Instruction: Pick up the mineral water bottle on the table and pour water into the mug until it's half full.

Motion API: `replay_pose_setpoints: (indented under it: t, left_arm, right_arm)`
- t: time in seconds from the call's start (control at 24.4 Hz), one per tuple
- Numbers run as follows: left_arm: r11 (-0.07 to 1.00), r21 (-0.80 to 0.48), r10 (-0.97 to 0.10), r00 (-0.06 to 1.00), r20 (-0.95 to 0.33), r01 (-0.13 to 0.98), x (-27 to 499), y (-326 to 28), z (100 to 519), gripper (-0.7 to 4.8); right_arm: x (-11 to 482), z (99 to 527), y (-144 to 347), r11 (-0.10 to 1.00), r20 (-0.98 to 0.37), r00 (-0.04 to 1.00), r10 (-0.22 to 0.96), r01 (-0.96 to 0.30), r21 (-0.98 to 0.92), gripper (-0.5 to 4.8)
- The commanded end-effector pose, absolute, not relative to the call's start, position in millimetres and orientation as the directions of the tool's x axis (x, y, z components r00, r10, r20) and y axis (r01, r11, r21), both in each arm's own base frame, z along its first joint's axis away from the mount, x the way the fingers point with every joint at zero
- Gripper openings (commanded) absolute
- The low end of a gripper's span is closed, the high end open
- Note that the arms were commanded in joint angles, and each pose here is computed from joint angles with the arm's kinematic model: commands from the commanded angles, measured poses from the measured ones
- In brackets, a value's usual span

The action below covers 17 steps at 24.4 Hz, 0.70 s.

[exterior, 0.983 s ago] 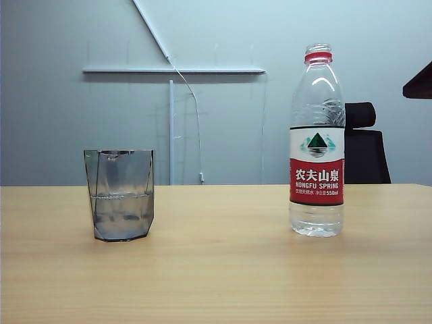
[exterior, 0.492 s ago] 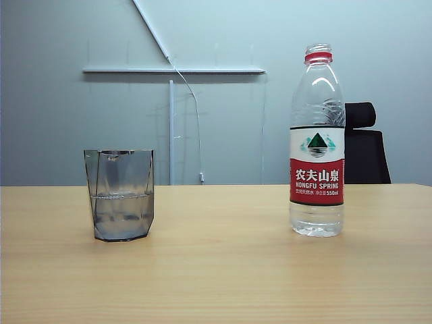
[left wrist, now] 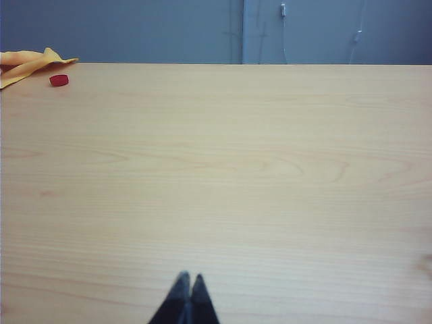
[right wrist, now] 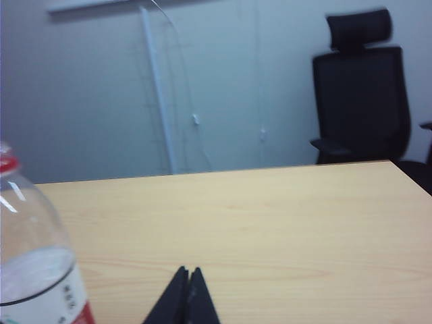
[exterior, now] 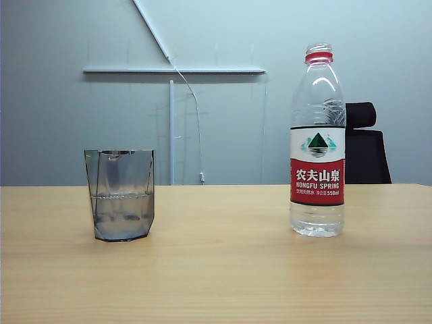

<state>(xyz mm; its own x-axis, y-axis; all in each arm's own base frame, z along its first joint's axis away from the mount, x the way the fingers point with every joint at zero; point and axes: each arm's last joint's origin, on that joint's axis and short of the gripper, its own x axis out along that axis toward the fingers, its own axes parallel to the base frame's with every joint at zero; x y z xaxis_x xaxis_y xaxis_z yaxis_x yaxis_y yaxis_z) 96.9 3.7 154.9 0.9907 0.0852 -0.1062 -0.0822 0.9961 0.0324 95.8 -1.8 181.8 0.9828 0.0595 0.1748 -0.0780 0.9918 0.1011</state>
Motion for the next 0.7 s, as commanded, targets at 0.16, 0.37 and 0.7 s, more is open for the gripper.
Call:
replay_pose_setpoints:
  t: [0.16, 0.37, 0.7]
  left_arm:
    - [0.996, 0.028, 0.085, 0.992, -0.094, -0.083, 97.0, 3.8, 156.7, -0.02]
    - [0.996, 0.028, 0.085, 0.992, -0.094, -0.083, 97.0, 3.8, 156.7, -0.02]
    - [0.996, 0.028, 0.085, 0.992, -0.094, -0.083, 97.0, 3.8, 156.7, -0.02]
  right_arm:
    - [95.8, 181.6, -1.9, 0.996, 0.185, 0.981, 0.055, -0.066, 0.056, -0.05]
    - [96.1, 180.5, -3.9, 1.000, 0.174, 0.985, -0.014, 0.009, 0.030, -0.05]
    - [97.1, 172.8, -3.7, 1.000, 0.095, 0.995, -0.012, 0.011, 0.014, -0.05]
